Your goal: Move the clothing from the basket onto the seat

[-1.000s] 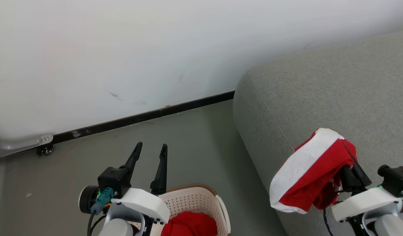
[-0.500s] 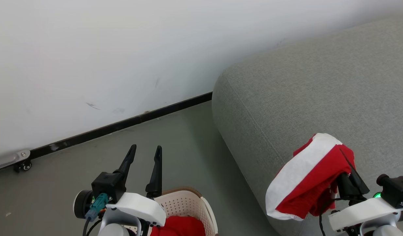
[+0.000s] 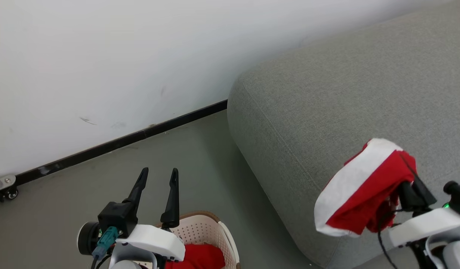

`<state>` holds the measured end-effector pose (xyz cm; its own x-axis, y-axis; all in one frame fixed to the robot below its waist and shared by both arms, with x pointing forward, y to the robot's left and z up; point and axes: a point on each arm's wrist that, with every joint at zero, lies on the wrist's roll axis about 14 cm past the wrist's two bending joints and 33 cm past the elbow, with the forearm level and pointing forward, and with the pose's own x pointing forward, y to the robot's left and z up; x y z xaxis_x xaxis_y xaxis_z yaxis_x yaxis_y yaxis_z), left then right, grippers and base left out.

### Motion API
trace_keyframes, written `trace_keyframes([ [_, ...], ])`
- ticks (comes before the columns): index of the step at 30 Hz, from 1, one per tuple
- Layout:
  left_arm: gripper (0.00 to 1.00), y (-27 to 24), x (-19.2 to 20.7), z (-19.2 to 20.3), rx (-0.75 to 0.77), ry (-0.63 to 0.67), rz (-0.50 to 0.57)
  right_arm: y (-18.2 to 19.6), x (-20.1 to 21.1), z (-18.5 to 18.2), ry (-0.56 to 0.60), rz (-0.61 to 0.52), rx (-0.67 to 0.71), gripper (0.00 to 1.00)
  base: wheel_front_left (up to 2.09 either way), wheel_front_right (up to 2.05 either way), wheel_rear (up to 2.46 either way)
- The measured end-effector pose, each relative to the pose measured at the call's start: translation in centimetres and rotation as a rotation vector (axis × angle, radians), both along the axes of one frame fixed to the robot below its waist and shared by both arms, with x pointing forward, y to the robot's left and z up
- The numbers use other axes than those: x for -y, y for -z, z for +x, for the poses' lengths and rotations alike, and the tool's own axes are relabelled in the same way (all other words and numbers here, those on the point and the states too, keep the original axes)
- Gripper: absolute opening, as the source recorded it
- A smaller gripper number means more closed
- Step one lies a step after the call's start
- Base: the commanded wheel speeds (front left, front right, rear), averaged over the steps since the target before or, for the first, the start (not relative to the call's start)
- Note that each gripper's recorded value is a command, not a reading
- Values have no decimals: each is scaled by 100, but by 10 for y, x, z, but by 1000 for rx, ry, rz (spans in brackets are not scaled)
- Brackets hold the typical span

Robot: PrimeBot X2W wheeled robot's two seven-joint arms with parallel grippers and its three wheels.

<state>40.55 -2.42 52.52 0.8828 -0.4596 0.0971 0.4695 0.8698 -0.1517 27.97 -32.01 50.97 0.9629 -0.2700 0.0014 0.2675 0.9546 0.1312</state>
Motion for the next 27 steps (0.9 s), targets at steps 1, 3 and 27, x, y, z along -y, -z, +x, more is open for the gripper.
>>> trace_keyframes([
  [1,100,0,0,1,2,0,1,-7,7,3,5,-19,6,0,0,0,0],
  [3,100,0,0,2,4,-2,-2,-25,19,12,15,-52,29,0,0,0,0],
  [27,100,9,-32,30,53,-68,60,-127,110,91,148,-138,77,0,0,0,0],
])
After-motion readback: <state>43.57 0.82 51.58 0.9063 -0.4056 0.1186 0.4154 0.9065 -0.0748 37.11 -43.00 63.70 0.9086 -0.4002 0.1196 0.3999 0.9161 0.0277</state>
